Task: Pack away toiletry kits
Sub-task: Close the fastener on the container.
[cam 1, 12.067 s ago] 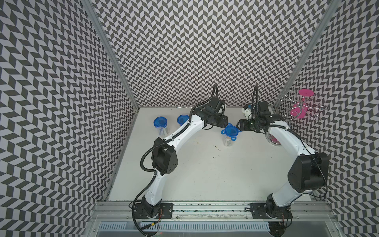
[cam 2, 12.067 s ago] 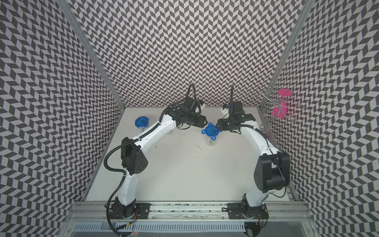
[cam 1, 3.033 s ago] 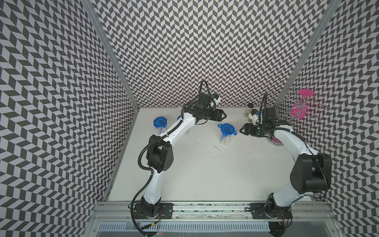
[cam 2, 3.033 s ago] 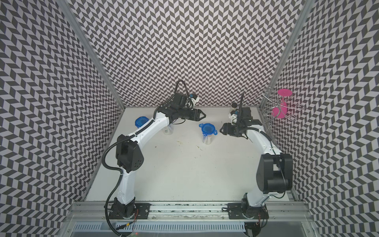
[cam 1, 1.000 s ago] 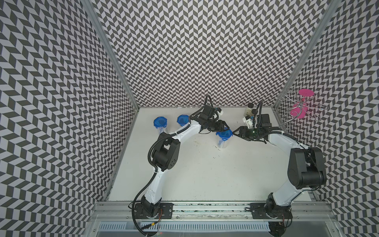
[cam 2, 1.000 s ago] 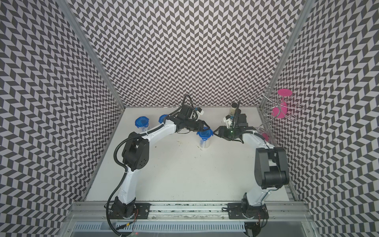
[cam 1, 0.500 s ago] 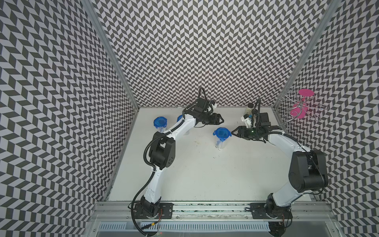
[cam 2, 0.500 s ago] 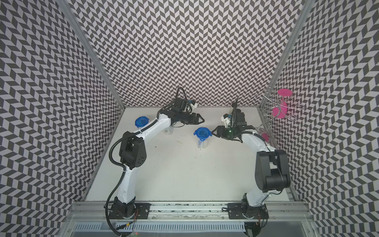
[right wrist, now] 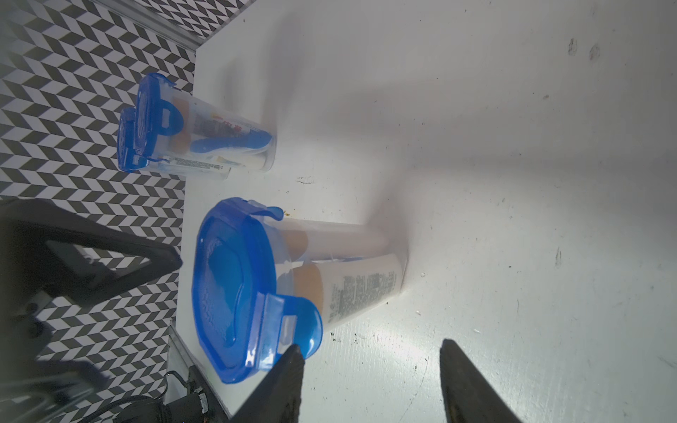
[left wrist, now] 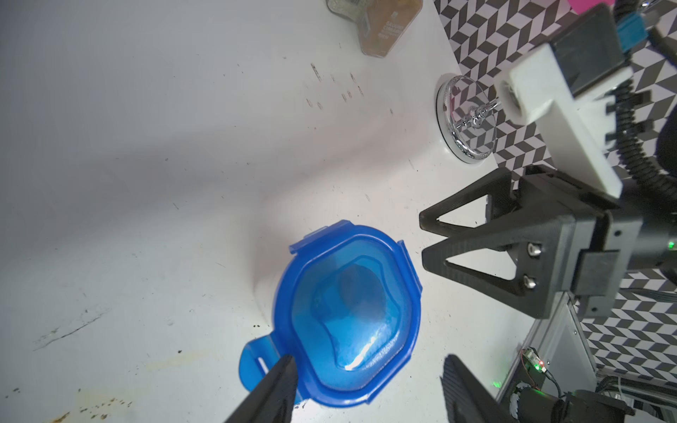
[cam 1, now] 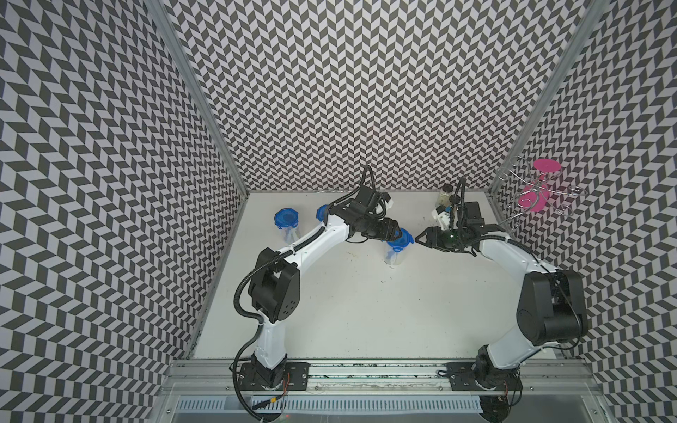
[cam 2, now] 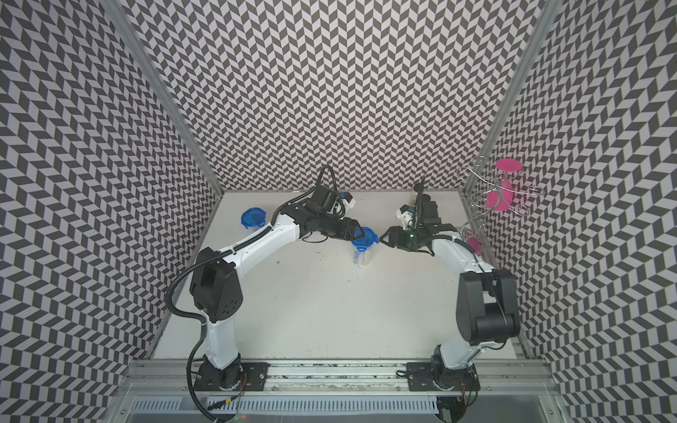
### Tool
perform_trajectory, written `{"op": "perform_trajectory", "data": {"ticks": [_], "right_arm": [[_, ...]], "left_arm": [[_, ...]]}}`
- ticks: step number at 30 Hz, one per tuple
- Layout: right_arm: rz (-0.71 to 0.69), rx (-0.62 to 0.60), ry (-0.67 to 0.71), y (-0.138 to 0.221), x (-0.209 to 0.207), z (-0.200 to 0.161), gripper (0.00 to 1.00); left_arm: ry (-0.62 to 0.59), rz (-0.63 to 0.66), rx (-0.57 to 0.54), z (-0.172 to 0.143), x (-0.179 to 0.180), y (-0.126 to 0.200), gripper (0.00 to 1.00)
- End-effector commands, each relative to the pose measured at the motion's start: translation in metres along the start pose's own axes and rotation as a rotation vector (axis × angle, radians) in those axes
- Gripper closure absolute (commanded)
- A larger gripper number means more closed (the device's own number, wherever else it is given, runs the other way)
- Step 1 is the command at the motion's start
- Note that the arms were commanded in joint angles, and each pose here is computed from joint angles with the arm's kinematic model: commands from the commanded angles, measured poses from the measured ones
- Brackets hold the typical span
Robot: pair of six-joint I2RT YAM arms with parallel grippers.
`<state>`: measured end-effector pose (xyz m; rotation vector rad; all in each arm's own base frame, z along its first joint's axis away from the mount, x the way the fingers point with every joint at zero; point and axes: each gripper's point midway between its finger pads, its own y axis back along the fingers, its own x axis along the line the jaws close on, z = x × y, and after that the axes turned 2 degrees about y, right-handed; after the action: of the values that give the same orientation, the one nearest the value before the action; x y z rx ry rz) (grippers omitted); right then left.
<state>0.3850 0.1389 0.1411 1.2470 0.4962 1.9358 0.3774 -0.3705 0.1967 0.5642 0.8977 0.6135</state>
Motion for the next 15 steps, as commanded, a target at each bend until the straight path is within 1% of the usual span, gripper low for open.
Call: {"op": "perform_trajectory", "data": {"ticks": [1,9,15], "right_arm": [[0.01,-0.02,0.047,0.0,0.008,0.003,0.42],[0.021,-0.008,0.055,-0.008,0.012,0.001,0.42],[0.002,0.003,0.054,-0.011,0.007,0.0,0.42]], "left_arm": [[0.013,0.028,-0.027,0.007,0.007,0.003,0.35],[0.033,0.081,-0.015,0.002,0.021,0.005,0.34],[0.044,0.071,0.0,-0.003,0.025,-0.001,0.34]]}}
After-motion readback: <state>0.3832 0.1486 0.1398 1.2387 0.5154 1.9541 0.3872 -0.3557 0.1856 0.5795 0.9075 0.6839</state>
